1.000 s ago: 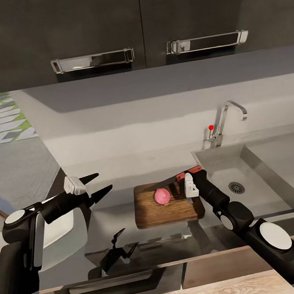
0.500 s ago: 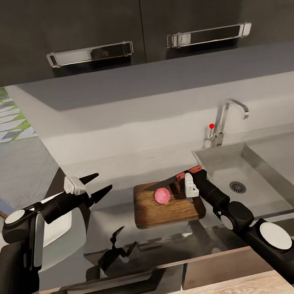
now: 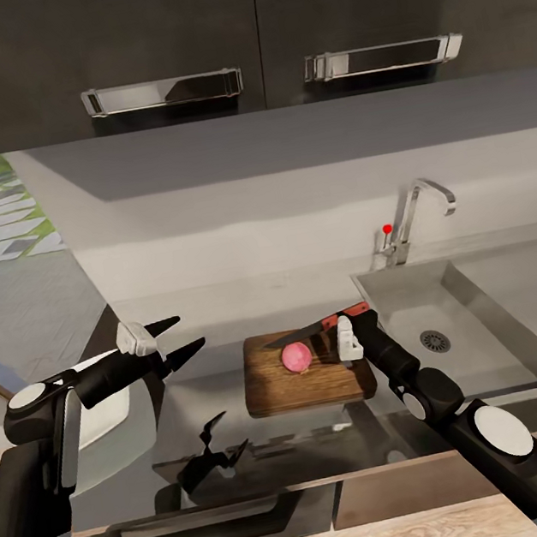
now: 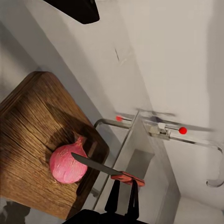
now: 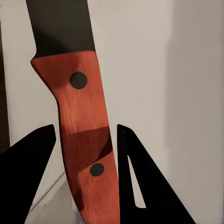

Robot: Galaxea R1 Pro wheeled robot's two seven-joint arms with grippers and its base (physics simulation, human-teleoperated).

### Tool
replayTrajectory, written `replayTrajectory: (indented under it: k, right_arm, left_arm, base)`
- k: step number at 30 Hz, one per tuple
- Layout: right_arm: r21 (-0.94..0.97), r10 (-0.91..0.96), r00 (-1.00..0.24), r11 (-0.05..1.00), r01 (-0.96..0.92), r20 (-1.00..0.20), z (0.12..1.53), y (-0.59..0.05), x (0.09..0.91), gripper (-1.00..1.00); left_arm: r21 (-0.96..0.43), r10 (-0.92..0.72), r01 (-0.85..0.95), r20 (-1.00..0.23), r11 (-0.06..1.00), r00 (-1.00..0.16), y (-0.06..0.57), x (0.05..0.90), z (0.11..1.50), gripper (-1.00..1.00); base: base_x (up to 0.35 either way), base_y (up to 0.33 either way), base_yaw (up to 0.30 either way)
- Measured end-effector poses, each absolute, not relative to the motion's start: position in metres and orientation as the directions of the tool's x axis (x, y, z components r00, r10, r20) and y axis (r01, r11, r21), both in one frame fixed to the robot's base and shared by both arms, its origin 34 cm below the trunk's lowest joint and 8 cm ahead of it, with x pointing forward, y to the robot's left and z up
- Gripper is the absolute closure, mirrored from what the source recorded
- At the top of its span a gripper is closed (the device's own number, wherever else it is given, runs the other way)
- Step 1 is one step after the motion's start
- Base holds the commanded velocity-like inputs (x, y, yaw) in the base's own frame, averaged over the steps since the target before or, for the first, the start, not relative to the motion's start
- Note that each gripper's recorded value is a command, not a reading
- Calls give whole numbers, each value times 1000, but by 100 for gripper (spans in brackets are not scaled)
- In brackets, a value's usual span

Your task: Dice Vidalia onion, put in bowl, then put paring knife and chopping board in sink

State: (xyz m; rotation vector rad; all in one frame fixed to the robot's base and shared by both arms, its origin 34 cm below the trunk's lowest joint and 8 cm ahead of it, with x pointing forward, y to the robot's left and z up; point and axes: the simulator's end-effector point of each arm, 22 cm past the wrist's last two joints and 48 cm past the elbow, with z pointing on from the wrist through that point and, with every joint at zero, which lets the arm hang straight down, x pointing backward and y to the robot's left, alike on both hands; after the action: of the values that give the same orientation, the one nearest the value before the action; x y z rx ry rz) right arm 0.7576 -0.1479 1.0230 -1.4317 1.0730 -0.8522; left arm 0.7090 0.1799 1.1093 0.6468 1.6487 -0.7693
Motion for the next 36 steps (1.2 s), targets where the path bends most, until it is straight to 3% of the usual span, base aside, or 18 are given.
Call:
replayTrajectory:
  k: [12,17,36]
  right_arm:
    - [-983,-942,331,-5,-183,-57,1016,-150,756,100]
    - [-984,-945,326,-56,-170,-3,1014,-161,758,100]
    - [-984,-946,325,-61,-169,2,1014,-163,758,100]
  left_arm:
    - [-147,14,759,-979,634,-202,180,709,1109,-100]
    - [-148,14,759,-979,634,-202,180,709,1109,-100]
    - [-148,14,759,-979,634,-202,180,709,1109,-100]
  base:
    - [0,0,0]
    - [0,0,0]
    - [0,0,0]
